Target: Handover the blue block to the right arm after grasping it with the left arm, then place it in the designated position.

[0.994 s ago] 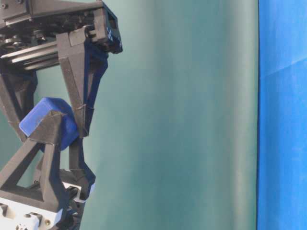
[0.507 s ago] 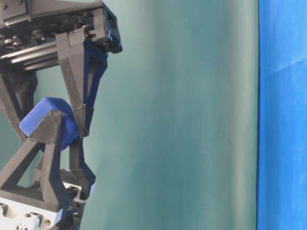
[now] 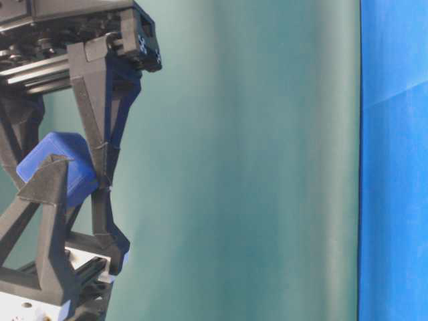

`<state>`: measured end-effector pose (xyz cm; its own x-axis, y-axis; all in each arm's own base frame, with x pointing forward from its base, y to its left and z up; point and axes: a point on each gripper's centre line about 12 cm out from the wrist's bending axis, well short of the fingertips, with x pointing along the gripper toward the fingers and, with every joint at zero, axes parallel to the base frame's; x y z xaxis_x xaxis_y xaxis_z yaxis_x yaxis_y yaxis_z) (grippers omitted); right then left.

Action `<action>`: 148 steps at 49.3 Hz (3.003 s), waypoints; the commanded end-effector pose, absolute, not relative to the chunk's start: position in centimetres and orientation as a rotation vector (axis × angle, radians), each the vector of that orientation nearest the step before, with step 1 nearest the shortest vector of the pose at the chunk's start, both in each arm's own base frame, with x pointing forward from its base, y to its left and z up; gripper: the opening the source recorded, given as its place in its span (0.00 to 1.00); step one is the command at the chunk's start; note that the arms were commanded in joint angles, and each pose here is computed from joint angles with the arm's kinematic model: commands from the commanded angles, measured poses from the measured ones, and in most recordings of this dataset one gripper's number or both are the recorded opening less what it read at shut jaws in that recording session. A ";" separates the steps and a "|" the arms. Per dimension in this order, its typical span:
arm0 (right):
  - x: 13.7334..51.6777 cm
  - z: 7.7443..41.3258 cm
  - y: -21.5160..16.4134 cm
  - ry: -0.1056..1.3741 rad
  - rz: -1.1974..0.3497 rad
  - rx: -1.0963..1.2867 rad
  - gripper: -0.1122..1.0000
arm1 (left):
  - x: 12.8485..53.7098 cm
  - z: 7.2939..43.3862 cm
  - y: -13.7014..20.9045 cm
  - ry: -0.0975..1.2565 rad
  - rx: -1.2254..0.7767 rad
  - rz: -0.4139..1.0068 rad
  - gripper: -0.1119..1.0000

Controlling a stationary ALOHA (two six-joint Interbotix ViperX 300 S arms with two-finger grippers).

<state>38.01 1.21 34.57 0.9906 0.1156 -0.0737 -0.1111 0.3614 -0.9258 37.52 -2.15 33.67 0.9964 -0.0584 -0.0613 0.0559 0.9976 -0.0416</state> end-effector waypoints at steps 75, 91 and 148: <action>31.6 36.1 1.5 0.042 0.115 -1.151 0.48 | 32.4 35.0 -1.8 0.000 -0.037 -0.056 0.94; 31.4 36.3 1.8 0.035 0.118 -1.102 0.48 | 32.5 35.1 -1.8 -0.002 -0.036 -0.056 0.94; 30.4 37.2 1.8 0.097 0.058 0.000 0.48 | 32.5 35.0 -1.8 0.001 -0.026 -0.056 0.94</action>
